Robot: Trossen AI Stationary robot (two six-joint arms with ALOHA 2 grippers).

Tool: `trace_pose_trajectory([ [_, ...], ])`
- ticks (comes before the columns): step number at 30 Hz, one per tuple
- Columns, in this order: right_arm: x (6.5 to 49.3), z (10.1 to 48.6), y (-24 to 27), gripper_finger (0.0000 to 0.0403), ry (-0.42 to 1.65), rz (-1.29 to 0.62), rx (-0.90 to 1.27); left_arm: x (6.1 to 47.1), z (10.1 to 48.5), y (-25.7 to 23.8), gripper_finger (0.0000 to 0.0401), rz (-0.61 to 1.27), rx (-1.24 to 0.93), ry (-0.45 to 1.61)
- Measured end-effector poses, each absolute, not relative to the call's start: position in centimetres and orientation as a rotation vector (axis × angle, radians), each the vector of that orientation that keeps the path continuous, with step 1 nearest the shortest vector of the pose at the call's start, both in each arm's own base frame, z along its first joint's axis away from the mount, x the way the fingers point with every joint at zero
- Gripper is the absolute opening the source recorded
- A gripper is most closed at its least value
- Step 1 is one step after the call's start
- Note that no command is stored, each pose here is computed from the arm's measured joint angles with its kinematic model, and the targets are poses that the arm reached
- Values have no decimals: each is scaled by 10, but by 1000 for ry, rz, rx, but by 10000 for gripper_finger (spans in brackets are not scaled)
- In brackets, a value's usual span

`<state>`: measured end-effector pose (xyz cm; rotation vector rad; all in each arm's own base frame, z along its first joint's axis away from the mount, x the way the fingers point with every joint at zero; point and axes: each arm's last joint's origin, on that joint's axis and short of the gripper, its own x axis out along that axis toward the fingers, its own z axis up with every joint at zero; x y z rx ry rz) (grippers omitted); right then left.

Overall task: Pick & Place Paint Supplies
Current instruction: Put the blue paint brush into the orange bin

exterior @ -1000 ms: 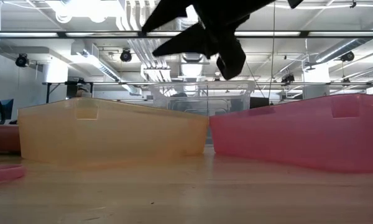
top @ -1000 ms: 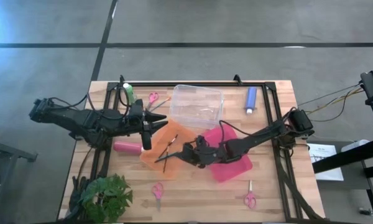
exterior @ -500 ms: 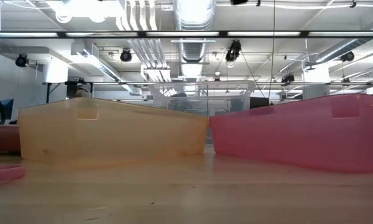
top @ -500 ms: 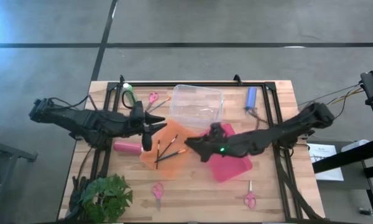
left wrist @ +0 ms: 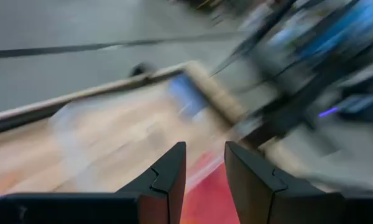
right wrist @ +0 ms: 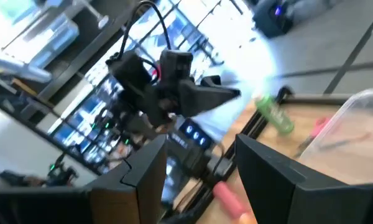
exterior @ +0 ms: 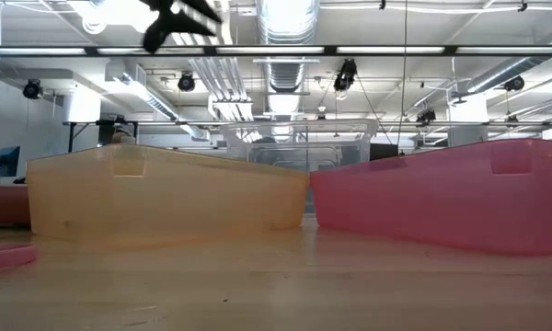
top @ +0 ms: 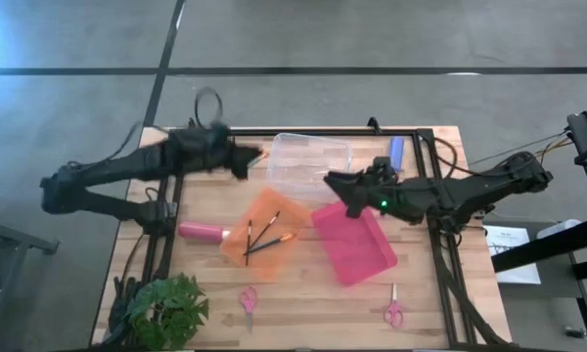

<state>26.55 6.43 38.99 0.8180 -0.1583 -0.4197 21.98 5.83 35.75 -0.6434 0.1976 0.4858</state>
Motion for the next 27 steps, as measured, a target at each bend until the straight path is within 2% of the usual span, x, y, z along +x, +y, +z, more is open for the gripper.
trace_pose_trajectory([
  [3,258,396,60,183,-188,-460,792,218,373,94,120,390,-750,9],
  [7,254,399,57,183,-197,-469,789,209,384,136,120,418,-876,-128],
  [15,250,398,56,183,-171,-481,773,227,384,193,120,632,-1020,13],
  [18,248,398,55,183,-165,-483,770,241,373,221,120,719,-1081,111],
  [27,229,407,44,183,-163,-499,760,259,342,284,120,755,-1311,98],
])
